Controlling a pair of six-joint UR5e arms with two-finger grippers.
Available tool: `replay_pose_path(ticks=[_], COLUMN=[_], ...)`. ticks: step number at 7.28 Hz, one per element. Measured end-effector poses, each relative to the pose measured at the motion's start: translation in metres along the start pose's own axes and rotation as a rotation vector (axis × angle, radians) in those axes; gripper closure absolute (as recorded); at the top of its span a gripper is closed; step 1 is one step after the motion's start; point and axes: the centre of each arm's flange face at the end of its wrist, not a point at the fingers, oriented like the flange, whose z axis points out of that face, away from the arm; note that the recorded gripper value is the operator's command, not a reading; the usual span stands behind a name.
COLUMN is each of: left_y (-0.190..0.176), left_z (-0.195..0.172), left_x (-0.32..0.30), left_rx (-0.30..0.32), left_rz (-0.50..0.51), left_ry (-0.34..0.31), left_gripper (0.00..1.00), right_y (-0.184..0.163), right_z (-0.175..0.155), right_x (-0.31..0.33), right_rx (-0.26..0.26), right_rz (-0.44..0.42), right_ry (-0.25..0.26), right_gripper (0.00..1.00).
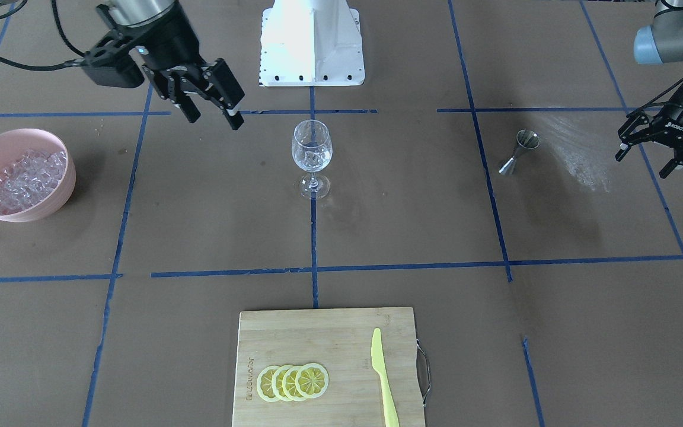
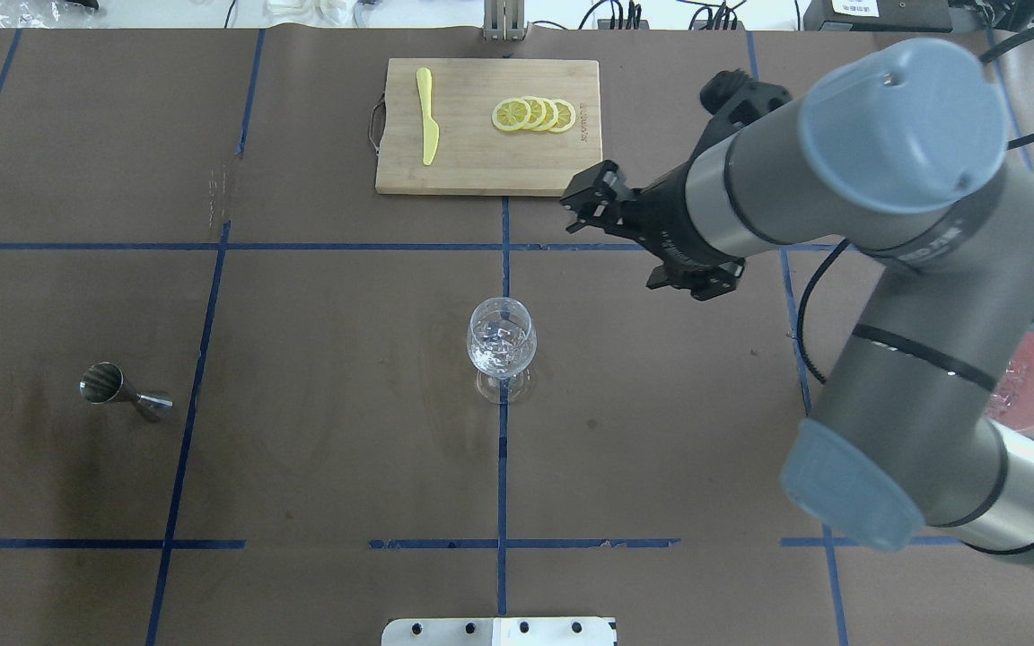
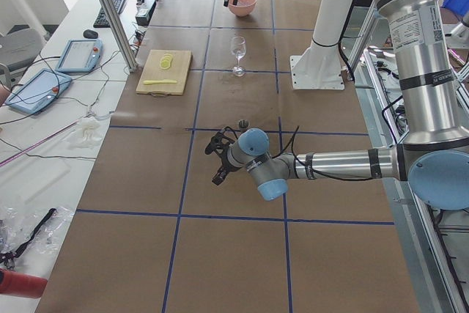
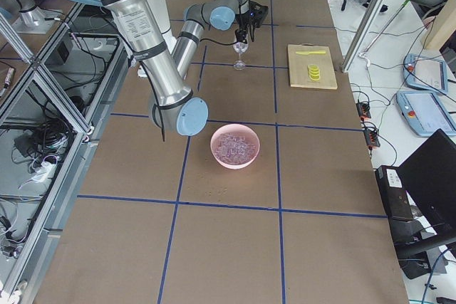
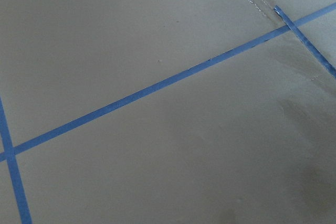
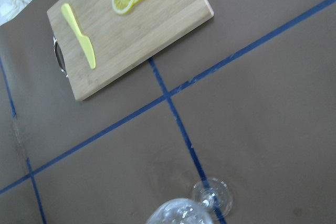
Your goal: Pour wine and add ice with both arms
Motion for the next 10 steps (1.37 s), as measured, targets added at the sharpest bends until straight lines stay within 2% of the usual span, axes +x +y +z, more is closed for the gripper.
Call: replay_pose_path(ticks=[2, 3, 5, 7, 8, 9, 10], left_y=[-0.004, -0.015, -0.064, -0.132, -0.158, -0.173, -0.174], left_z=[0.002, 0.004, 0.000, -0.023, -0.038, -0.051, -0.058], left_x=[-0.002, -0.008, -0.030, -0.063, -0.075, -0.083, -0.090], left_rx=[-0.066, -0.084, -0.109, -0.145, -0.165, -0.186, -0.205], left_rz=[-0.036, -0.046, -0.014, 0.055, 0.066, 0.049, 0.023], left_ry=[0.040, 0.028, -0.042, -0.150, -0.183, -0.194, -0.177], left_gripper=[0.00, 0.00, 0.00, 0.00, 0.00, 0.00, 0.00], right_y=[-0.060, -0.097, -0.186, -0.267, -0.296, -0.319, -0.336], right_z=[-0.018, -0.028, -0.038, -0.052, -0.059, -0.062, -0.063], right_x=[0.069, 0.110, 0.204, 0.290, 0.326, 0.358, 0.384], right_rx=[-0.004, -0.019, -0.068, -0.091, -0.100, -0.115, -0.129], right_rz=[-0.138, -0.216, -0.368, -0.480, -0.523, -0.561, -0.590], right_ry=[0.074, 0.115, 0.188, 0.228, 0.242, 0.257, 0.269], right_gripper=[0.00, 0.00, 0.00, 0.00, 0.00, 0.00, 0.00])
